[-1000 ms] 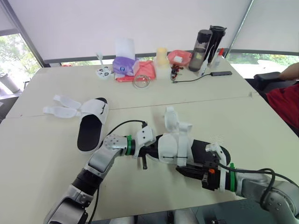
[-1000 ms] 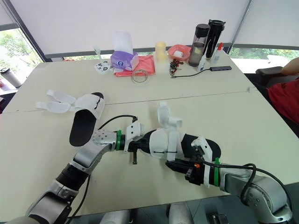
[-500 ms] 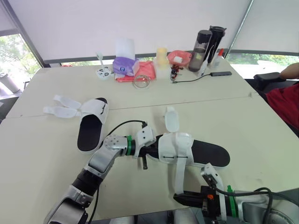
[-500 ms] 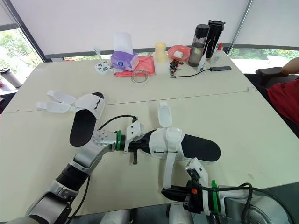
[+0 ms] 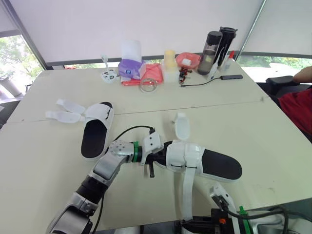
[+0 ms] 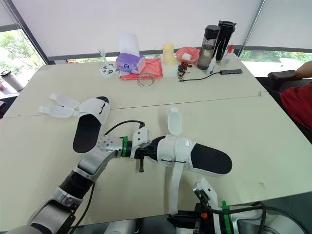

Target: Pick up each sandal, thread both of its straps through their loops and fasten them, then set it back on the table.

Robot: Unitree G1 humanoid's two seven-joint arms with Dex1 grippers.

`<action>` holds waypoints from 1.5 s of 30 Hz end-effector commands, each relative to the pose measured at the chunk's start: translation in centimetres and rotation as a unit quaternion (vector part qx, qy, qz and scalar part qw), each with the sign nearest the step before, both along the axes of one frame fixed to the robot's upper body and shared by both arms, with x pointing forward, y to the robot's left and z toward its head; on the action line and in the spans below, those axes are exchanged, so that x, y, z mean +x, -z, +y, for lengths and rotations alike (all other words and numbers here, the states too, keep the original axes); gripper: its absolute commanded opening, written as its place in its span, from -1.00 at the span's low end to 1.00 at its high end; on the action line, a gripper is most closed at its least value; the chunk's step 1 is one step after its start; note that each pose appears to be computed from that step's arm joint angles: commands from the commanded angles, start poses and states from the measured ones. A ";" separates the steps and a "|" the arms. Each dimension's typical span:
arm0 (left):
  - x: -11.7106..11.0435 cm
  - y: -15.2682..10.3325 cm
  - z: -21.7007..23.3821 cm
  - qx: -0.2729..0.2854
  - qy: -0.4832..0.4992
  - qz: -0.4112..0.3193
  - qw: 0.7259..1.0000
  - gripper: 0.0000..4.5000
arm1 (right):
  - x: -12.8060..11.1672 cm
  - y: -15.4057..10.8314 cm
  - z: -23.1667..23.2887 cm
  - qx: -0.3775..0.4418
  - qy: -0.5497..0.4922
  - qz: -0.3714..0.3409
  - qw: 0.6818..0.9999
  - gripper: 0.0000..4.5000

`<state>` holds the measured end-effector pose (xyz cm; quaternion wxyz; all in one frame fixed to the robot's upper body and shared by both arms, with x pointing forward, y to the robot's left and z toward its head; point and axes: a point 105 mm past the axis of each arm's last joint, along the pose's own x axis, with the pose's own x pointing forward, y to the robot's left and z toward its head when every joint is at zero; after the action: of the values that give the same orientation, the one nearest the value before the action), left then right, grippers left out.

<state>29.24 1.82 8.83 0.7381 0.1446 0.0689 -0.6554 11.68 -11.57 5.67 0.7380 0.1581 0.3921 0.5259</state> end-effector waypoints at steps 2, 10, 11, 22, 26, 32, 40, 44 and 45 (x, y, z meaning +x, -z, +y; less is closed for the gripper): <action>-0.3 0.9 -0.2 0.013 0.011 0.011 1.000 -1.00 | -2.0 -1.1 0.7 0.026 -0.029 0.009 0.999 -0.98; 0.1 0.9 -0.5 0.010 0.011 0.009 1.000 -1.00 | 1.2 -3.8 -0.3 0.084 0.039 -0.048 0.995 -0.98; 0.1 0.9 -0.5 0.009 0.011 0.009 1.000 -1.00 | 1.4 -4.1 -0.3 0.090 0.043 -0.053 0.994 -0.98; -0.9 1.0 -0.7 0.011 0.038 0.034 0.999 -1.00 | 2.9 -8.2 -0.1 0.141 0.076 -0.078 0.984 -0.98; -1.6 1.5 -0.4 0.023 0.050 0.056 0.997 -1.00 | 4.4 -10.4 0.2 0.182 0.095 -0.085 0.975 -0.98; -2.1 1.4 -0.5 0.024 0.062 0.067 0.996 -1.00 | 6.2 -13.0 0.8 0.233 0.123 -0.075 0.962 -0.98; -2.3 1.2 -0.9 0.016 0.063 0.082 0.995 -1.00 | 8.3 -13.0 0.3 0.249 0.169 -0.053 0.952 -0.98; -2.6 0.9 -1.1 0.006 0.067 0.098 0.993 -1.00 | 9.9 -12.7 -0.7 0.256 0.209 -0.046 0.943 -0.98; -2.8 0.8 -1.1 0.002 0.069 0.105 0.992 -1.00 | 10.2 -12.7 -0.9 0.258 0.218 -0.045 0.940 -0.98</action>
<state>27.61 1.14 8.46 0.6982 0.0946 0.1229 -0.6989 21.51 -12.14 17.21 0.7858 0.3879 0.1923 0.4416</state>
